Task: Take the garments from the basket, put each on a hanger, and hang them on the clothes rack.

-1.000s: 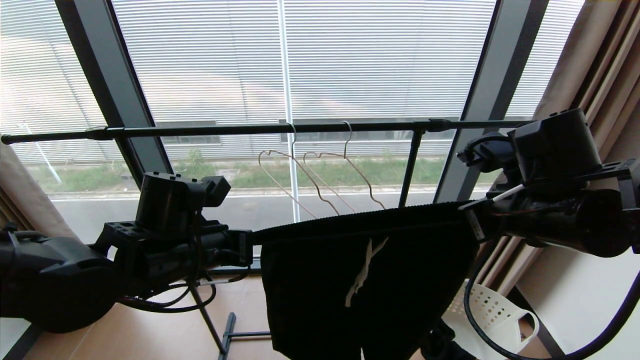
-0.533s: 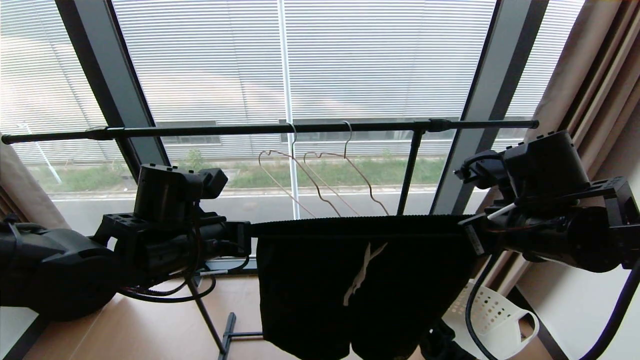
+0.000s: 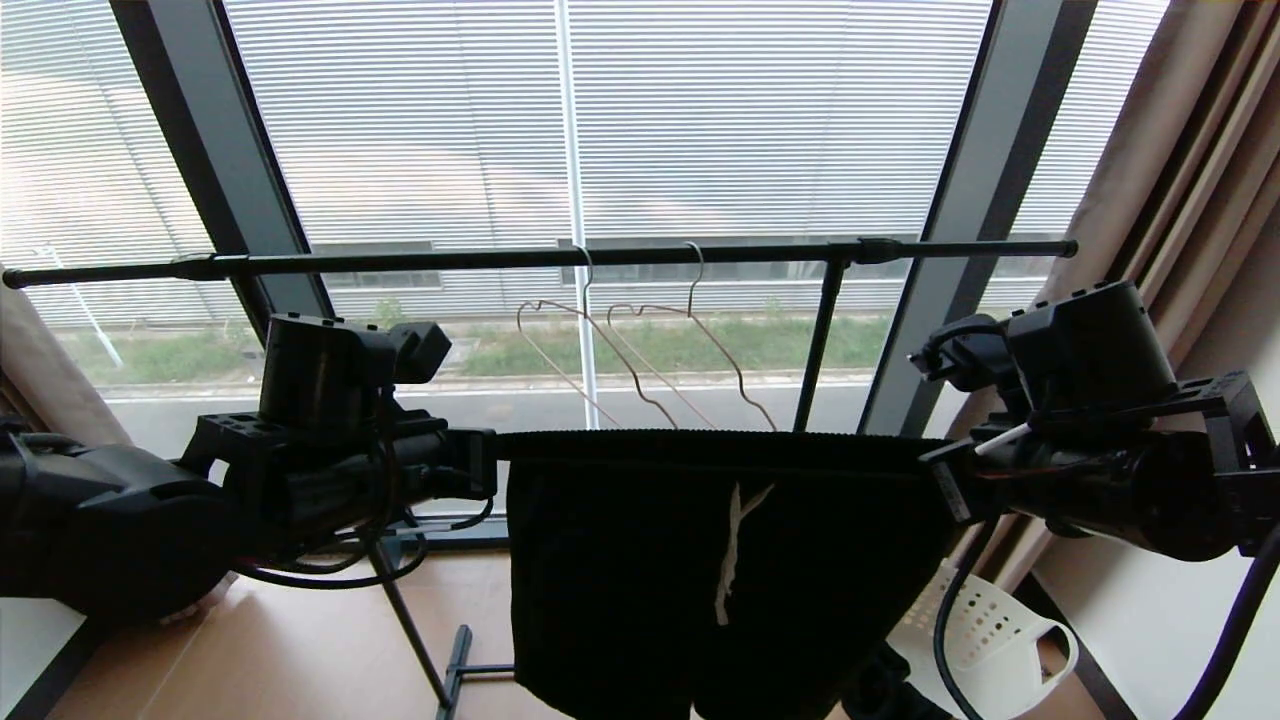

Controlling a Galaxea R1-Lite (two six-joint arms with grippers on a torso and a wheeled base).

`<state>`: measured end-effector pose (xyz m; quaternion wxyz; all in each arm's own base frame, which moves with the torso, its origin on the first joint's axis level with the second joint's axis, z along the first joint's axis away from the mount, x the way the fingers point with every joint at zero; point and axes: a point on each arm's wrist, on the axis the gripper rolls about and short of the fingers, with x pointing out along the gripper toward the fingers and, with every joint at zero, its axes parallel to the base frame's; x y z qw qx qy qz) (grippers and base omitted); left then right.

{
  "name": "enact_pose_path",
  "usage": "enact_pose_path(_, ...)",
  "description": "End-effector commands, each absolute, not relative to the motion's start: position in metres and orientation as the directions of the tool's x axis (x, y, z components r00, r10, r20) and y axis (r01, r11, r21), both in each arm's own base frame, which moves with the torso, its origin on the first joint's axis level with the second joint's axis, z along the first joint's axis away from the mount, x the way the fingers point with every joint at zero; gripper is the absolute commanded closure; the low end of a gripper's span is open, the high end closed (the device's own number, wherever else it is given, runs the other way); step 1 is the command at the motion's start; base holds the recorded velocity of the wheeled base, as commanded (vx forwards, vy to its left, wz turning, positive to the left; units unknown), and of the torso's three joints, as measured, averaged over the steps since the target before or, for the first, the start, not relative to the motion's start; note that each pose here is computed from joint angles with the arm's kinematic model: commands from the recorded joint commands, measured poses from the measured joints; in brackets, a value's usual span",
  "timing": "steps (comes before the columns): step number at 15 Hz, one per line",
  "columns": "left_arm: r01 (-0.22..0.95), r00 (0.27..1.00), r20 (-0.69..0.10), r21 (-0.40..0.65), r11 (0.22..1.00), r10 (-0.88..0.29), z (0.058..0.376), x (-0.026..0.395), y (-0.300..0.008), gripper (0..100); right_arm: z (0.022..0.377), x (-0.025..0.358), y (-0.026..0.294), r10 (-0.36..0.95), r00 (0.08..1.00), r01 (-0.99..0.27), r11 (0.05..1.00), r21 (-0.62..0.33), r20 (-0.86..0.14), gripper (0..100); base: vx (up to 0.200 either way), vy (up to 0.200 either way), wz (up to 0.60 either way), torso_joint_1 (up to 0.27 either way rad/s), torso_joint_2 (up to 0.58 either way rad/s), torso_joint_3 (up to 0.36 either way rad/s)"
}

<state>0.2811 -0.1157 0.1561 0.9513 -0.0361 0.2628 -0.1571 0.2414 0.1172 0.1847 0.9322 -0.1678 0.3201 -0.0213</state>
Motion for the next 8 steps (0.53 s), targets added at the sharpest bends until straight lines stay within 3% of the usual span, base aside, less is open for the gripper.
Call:
enact_pose_path(1,0.283,0.821,-0.471,-0.155,0.947,-0.322,0.160,0.289,-0.118,100,0.182,0.237,0.117,-0.145,0.789,-0.082,0.939,-0.335,-0.598,100,0.000,0.000,0.00,0.000,0.00,0.000)
enact_pose_path(4,0.326,0.831,-0.421,-0.159,0.932,-0.363,0.170,0.321,-0.138,100,0.172,0.205,0.134,-0.045,0.780,-0.234,0.904,-0.357,-0.625,100,0.000,0.000,0.00,0.000,0.00,0.000)
enact_pose_path(8,0.370,0.820,-0.415,-0.139,0.919,-0.393,0.180,0.355,-0.167,100,0.171,0.180,0.162,0.100,0.759,-0.388,0.863,-0.323,-0.643,100,0.000,0.000,0.00,0.000,0.00,0.000)
